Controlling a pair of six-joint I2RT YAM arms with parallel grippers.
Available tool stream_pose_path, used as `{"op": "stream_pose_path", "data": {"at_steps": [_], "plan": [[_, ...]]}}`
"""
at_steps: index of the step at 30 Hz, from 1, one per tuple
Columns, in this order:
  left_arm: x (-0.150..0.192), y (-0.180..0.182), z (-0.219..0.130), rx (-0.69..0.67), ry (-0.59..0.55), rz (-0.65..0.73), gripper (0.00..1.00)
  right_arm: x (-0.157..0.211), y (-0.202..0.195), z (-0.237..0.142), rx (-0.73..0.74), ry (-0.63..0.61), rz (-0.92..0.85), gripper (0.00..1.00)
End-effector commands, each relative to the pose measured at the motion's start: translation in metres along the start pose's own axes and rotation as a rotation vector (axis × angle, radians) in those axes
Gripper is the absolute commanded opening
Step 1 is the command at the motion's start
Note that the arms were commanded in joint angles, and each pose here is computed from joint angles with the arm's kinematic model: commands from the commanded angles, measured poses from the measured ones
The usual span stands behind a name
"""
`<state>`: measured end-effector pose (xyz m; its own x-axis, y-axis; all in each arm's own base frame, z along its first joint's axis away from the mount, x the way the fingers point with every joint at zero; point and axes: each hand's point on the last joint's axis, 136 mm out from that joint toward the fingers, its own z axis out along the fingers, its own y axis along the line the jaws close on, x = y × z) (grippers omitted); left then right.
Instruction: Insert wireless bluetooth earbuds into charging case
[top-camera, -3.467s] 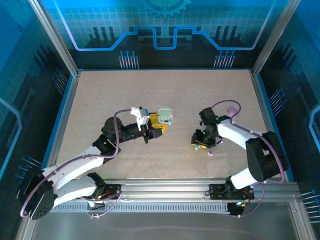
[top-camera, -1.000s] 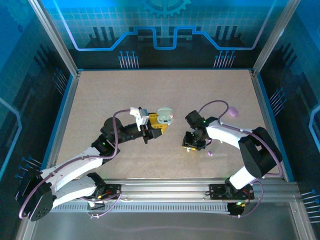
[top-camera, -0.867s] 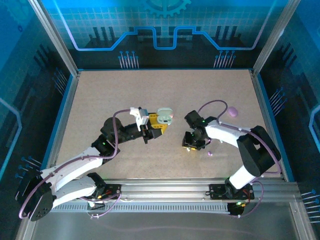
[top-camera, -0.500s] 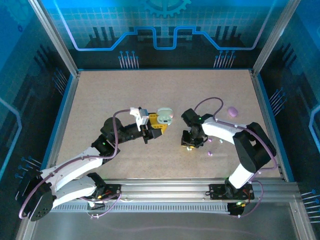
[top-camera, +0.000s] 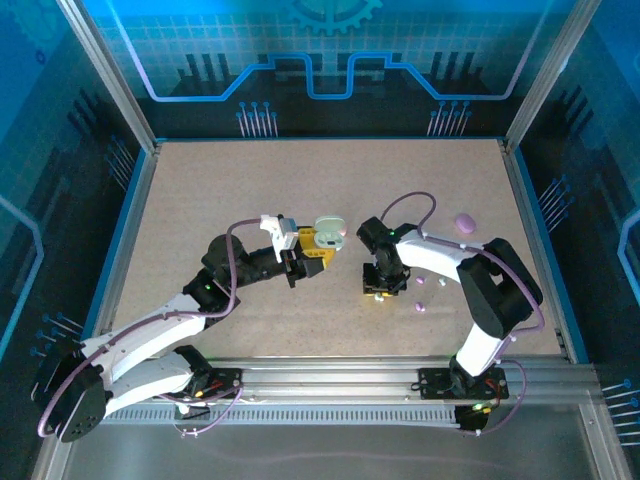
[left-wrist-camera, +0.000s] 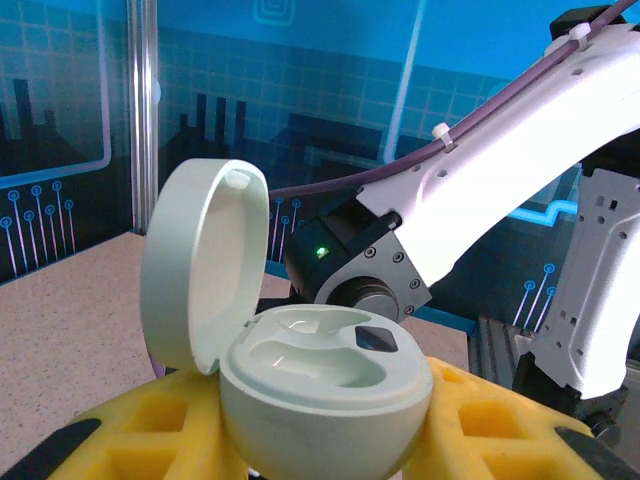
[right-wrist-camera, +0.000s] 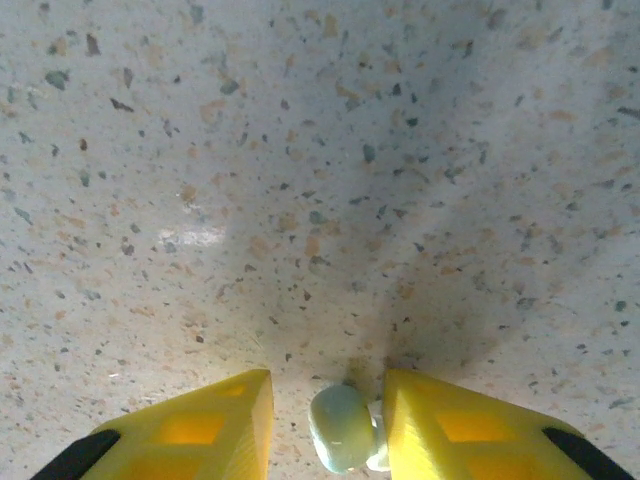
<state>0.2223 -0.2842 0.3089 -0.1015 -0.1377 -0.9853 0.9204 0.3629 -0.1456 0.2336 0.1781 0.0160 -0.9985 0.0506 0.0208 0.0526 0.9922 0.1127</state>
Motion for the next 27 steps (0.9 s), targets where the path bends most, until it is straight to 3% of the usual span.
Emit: {"op": "stream_pose_path", "data": {"at_steps": [1,15,27], "plan": [[-0.009,-0.003,-0.001,0.0,-0.028,0.014,0.26,0.006,-0.001,0.0,0.028,0.026,-0.039,0.35],[-0.008,-0.004,-0.001,0.003,-0.024,0.008,0.27,0.002,-0.001,0.005,0.068,0.057,-0.1,0.29],[-0.007,-0.003,-0.001,-0.003,-0.021,0.006,0.27,0.001,0.01,-0.004,-0.002,0.043,-0.103,0.19]]}}
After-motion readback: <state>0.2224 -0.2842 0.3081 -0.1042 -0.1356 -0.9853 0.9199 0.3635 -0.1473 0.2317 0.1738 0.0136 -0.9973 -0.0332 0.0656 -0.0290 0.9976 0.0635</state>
